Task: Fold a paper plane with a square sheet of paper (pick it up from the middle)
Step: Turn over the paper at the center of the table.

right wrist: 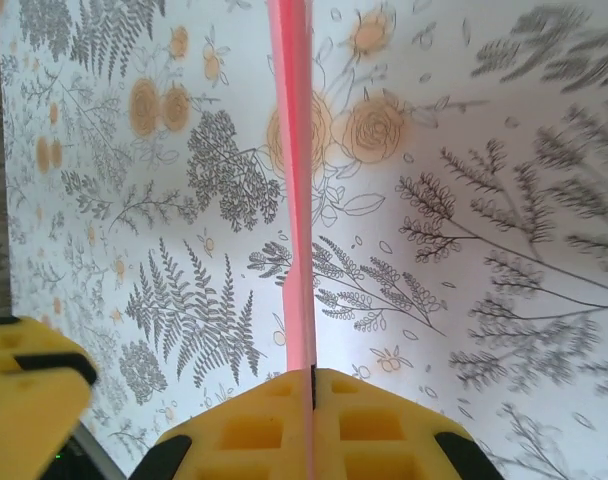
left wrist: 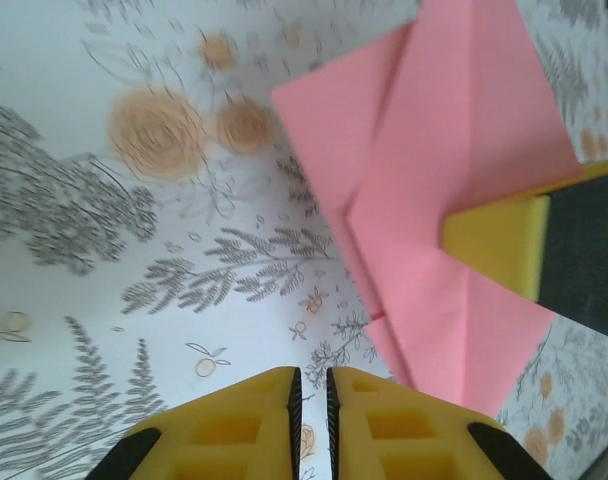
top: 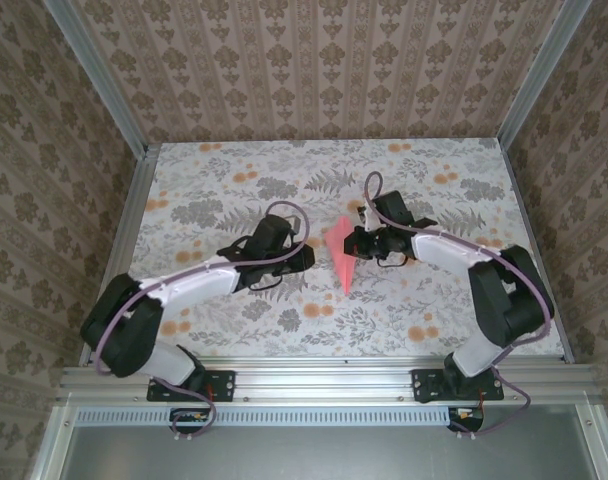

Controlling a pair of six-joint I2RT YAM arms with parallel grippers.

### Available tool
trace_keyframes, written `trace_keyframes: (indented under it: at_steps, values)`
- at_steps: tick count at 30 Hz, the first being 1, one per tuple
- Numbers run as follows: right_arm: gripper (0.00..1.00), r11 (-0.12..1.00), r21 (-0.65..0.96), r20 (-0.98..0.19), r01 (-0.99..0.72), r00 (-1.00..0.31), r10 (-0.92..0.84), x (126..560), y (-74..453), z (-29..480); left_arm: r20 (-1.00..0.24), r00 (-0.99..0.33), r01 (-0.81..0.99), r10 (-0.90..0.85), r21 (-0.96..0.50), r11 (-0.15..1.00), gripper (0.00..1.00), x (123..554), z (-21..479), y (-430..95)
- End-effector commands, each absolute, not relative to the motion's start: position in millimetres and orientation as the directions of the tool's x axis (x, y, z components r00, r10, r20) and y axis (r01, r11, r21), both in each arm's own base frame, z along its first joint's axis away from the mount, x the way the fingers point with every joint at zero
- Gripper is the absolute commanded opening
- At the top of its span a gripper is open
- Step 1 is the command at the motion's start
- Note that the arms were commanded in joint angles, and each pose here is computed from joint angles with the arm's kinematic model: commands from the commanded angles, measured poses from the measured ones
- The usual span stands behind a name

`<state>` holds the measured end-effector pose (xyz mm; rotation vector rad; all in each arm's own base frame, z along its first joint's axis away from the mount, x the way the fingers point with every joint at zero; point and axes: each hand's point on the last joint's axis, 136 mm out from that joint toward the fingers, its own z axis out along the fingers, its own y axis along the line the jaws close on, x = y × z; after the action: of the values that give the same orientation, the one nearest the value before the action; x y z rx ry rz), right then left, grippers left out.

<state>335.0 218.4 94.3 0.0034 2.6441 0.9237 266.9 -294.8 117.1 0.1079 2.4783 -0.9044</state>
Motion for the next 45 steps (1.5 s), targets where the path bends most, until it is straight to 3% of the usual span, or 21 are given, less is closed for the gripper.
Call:
trace_keyframes:
  at_steps: [1, 5, 12, 25, 33, 39, 41, 43, 45]
  values:
    - [0.03, 0.889, 0.437, -0.360, -0.136, -0.932, 0.034, 325.8, 189.2, 104.9, -0.537, -0.830, 0.173, -0.152, -0.507, 0.844, 0.17, 274.7, 114.8, -260.8]
    - [0.04, 0.949, 0.282, -0.401, -0.143, -0.916, -0.019, 324.3, 162.0, 122.9, -0.558, -0.806, 0.135, -0.198, -0.500, 0.855, 0.19, 274.1, 117.9, -240.9]
    - [0.03, 0.971, -0.188, -0.430, -0.145, -0.877, -0.214, 321.0, 113.9, 154.0, -0.573, -0.774, 0.063, -0.270, -0.494, 0.867, 0.19, 275.0, 116.7, -214.9]
    - [0.03, 0.845, -0.472, -0.284, -0.250, -0.865, -0.415, 315.3, 158.0, 109.7, -0.586, -0.733, -0.013, -0.345, -0.495, 0.869, 0.20, 268.0, 119.2, -182.3]
    - [0.05, 0.813, -0.493, -0.234, -0.310, -0.853, -0.467, 309.7, 215.1, 66.7, -0.607, -0.687, -0.046, -0.399, -0.512, 0.858, 0.23, 257.3, 125.2, -160.5]
    - [0.14, 0.837, -0.409, -0.202, -0.365, -0.858, -0.473, 297.5, 263.1, 36.0, -0.615, -0.671, -0.059, -0.415, -0.513, 0.856, 0.25, 249.7, 128.1, -149.1]
    - [0.17, 0.854, -0.351, -0.190, -0.384, -0.864, -0.467, 291.3, 276.2, 28.6, -0.616, -0.668, -0.061, -0.417, -0.514, 0.856, 0.26, 247.7, 128.1, -146.9]
    - [0.31, 0.876, -0.276, -0.188, -0.395, -0.872, -0.452, 286.3, 288.6, 25.0, -0.616, -0.665, -0.064, -0.421, -0.515, 0.855, 0.26, 246.3, 127.7, -144.8]
    - [0.37, 0.889, -0.220, -0.197, -0.402, -0.874, -0.444, 283.3, 297.4, 29.3, -0.615, -0.666, -0.065, -0.423, -0.516, 0.854, 0.27, 245.3, 126.9, -144.3]
